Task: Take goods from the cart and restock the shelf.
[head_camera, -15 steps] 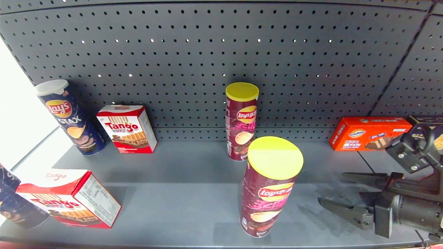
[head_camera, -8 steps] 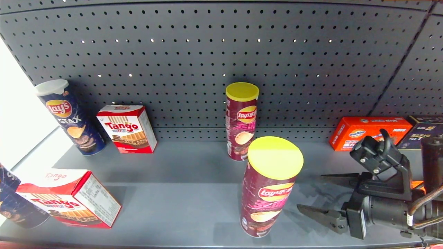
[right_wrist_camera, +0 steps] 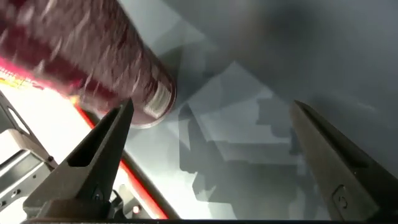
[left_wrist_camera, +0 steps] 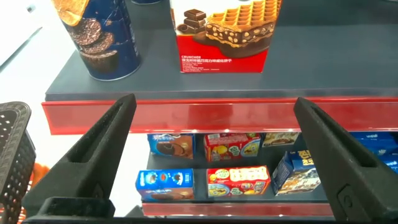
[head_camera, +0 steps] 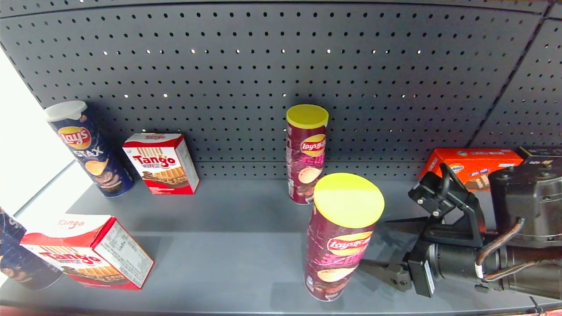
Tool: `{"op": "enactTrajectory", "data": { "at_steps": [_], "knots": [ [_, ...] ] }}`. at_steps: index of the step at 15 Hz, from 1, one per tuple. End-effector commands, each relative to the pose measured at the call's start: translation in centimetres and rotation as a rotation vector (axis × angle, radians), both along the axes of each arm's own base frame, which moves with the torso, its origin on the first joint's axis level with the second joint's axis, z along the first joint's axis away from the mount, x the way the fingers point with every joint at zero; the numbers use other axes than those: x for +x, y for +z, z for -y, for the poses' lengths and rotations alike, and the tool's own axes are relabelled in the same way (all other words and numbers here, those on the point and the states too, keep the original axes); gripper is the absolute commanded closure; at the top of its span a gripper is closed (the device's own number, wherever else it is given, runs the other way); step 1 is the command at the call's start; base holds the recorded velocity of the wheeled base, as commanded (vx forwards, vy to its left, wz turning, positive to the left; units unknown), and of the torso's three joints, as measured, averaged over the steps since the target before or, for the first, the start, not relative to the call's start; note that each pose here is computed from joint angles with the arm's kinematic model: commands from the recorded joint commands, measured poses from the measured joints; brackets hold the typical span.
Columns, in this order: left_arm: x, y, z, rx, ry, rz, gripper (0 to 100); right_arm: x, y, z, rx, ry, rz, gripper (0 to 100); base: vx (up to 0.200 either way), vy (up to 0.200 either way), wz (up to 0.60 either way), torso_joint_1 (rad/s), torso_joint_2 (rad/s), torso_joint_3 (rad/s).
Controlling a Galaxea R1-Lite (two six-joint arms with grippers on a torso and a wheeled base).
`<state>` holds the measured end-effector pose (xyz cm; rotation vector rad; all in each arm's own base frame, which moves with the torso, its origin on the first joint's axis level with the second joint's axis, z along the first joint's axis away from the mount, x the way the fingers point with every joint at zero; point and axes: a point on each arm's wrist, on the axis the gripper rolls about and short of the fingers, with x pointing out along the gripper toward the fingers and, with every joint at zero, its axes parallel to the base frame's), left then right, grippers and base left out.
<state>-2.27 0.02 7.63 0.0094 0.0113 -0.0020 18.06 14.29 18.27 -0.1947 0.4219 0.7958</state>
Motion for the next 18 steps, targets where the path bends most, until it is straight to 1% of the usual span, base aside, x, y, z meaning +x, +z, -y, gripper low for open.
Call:
{"op": "enactTrajectory", "data": {
  "at_steps": [1, 3, 18],
  "knots": [
    [0.02, 0.02, 0.00, 0.000, 0.000, -0.003, 0, 0.52, -0.19, -0.97, -0.007, 0.018, -0.009, 0, 0.000, 0.000, 0.00, 0.000, 0.00, 0.000],
    [0.03, -0.02, 0.00, 0.000, 0.000, -0.004, 0, 0.51, -0.29, -1.33, -0.011, 0.029, -0.012, 0, 0.000, 0.000, 0.00, 0.000, 0.00, 0.000],
    [0.02, 0.02, 0.00, 0.000, 0.000, -0.003, 0, 0.27, -0.20, -1.66, -0.009, 0.043, -0.009, 0, 0.000, 0.000, 0.00, 0.000, 0.00, 0.000]
  ]
}}
